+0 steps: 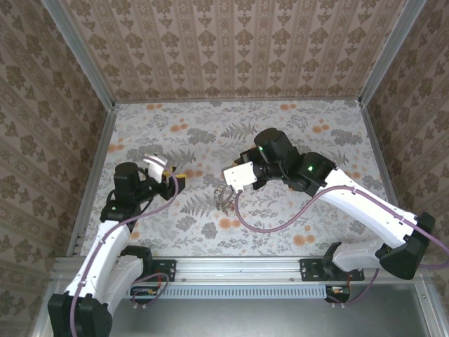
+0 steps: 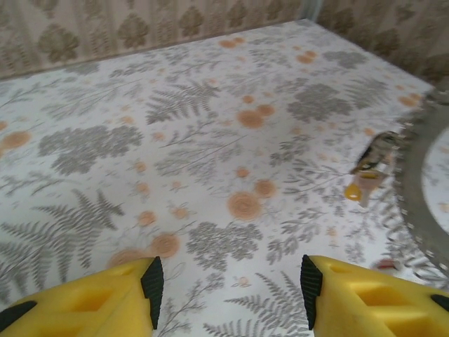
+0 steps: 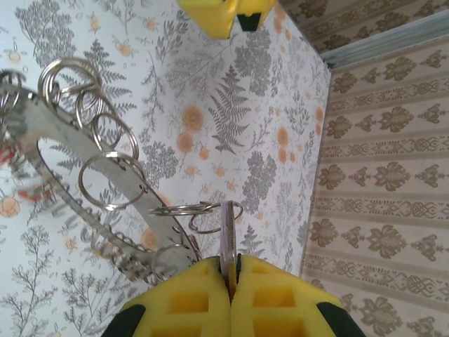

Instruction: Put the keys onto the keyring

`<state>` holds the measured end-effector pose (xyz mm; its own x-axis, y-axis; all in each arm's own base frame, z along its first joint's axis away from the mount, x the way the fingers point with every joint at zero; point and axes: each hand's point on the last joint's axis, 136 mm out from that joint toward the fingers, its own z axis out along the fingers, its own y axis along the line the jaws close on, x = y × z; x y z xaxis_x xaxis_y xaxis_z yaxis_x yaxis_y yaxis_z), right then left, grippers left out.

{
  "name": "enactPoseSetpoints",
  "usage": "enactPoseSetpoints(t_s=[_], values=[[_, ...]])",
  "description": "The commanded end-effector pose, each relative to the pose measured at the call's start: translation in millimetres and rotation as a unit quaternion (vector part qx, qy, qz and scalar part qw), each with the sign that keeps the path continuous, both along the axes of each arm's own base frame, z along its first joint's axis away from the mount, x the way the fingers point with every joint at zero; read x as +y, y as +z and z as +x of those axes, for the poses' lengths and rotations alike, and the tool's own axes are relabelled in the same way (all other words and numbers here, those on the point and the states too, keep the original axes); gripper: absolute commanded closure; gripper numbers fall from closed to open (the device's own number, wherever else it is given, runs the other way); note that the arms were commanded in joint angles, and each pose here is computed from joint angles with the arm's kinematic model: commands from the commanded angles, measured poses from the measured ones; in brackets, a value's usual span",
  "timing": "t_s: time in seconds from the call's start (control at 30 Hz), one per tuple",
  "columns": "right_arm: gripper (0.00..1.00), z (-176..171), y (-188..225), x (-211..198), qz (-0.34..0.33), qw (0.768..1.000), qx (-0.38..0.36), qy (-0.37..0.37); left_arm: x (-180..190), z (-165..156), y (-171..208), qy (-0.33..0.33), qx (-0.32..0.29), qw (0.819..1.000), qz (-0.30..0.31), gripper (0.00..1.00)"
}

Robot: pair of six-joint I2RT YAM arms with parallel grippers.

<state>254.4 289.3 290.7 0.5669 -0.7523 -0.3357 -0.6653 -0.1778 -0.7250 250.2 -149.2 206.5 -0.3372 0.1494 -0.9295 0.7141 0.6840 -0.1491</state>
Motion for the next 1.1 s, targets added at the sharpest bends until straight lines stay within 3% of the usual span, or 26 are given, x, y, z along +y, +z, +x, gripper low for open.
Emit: enactPoseSetpoints(t_s=[0.0, 0.33, 0.73, 0.9, 1.07], values=[[1.0, -2.3, 25.9, 10.9, 0.057, 0.998, 0.014, 0.002, -16.4, -18.5, 21.6, -0.082, -0.057, 0.995, -0.018, 0.44], [1.0, -13.0, 20.0, 12.8, 0.084, 0.995, 0.048, -0.002, -35.2, -44.9, 35.5, -0.174, -0.098, 0.98, -0.015, 0.45], [1.0, -34.3, 7.7, 19.7, 0.095, 0.991, 0.095, 0.007, -66.1, -101.5, 56.8, -0.334, -0.167, 0.927, -0.026, 0.46], [1.0, -42.7, 4.4, 22.0, 0.106, 0.988, 0.112, 0.012, -76.6, -113.6, 61.9, -0.366, -0.179, 0.913, -0.025, 0.46], [1.0, -47.3, -1.1, 20.7, 0.105, 0.987, 0.121, 0.014, -80.0, -112.3, 57.7, -0.367, -0.174, 0.914, -0.015, 0.46]])
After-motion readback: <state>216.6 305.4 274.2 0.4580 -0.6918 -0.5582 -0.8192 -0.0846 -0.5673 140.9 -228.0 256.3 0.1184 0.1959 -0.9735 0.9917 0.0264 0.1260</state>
